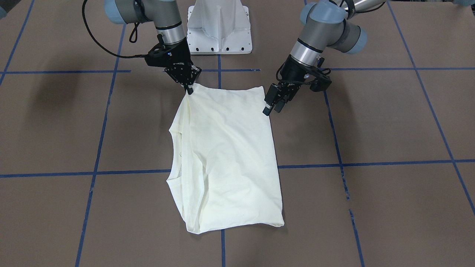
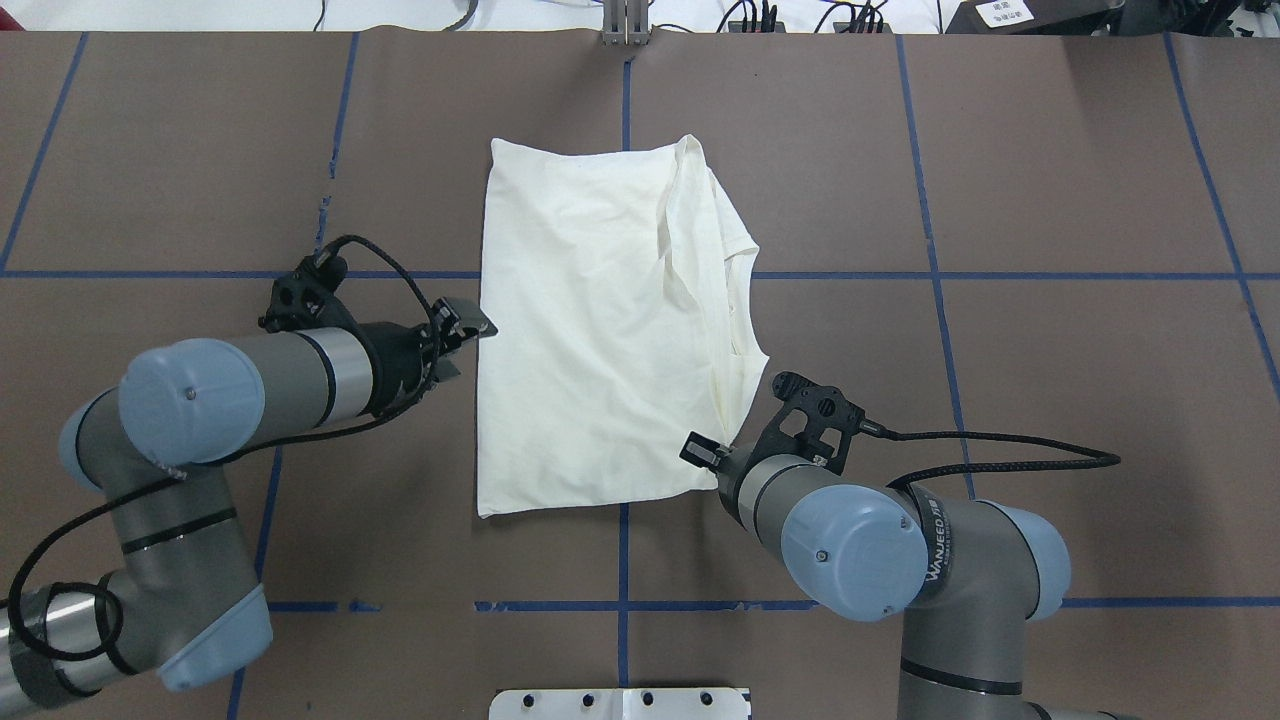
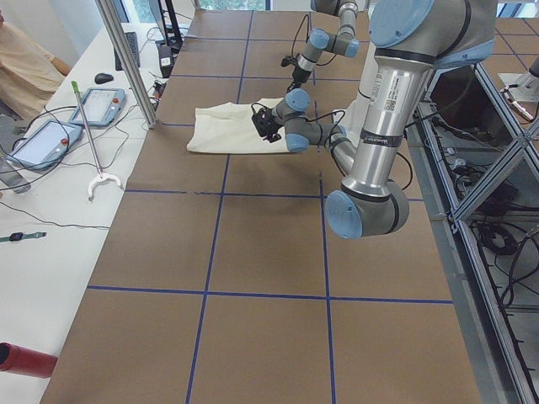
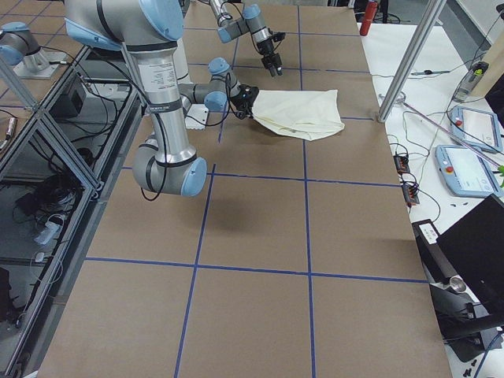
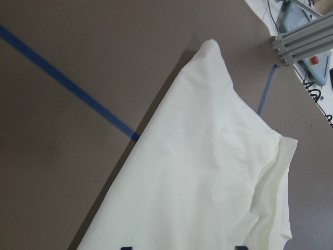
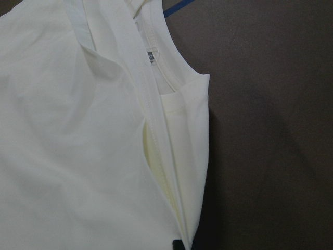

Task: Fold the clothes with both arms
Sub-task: 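Move both grippers to the shirt's corners nearest the robot and grasp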

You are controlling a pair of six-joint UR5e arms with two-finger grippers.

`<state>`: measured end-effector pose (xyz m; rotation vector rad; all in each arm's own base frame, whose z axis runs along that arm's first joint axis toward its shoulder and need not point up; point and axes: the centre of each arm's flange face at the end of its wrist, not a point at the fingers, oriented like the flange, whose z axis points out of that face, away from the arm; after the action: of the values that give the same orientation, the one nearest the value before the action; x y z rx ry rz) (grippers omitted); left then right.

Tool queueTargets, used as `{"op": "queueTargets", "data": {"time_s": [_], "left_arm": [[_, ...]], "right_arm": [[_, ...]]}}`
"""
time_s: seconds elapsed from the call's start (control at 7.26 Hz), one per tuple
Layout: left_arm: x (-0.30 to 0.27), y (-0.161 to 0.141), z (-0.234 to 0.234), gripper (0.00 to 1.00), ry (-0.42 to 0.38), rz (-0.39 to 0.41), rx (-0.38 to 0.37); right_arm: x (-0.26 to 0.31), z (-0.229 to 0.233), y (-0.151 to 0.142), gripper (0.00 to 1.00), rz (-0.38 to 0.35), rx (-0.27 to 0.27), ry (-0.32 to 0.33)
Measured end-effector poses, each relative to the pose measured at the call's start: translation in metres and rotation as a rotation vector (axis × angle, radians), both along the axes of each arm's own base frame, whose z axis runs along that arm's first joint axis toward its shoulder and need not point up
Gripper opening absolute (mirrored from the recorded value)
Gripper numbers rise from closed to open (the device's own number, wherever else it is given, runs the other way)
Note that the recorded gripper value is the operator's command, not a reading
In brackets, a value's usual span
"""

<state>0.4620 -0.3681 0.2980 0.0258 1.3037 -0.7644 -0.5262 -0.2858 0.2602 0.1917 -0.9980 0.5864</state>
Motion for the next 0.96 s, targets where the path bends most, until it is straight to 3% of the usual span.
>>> {"op": "queueTargets", "data": {"time_s": [0.41,0.96], "left_arm": [[0.033,0.071,0.019,0.71,0.009,0.075,-0.140],[0.051,0.092,0.028,0.62,-0.026,0.086,-0.176]], "right_arm": [[0.002,-0.002,0.002,0.00,-0.004,0.001,-0.006],[0.002,-0.002,0.003,0.00,-0.006,0.001,-0.007]]}}
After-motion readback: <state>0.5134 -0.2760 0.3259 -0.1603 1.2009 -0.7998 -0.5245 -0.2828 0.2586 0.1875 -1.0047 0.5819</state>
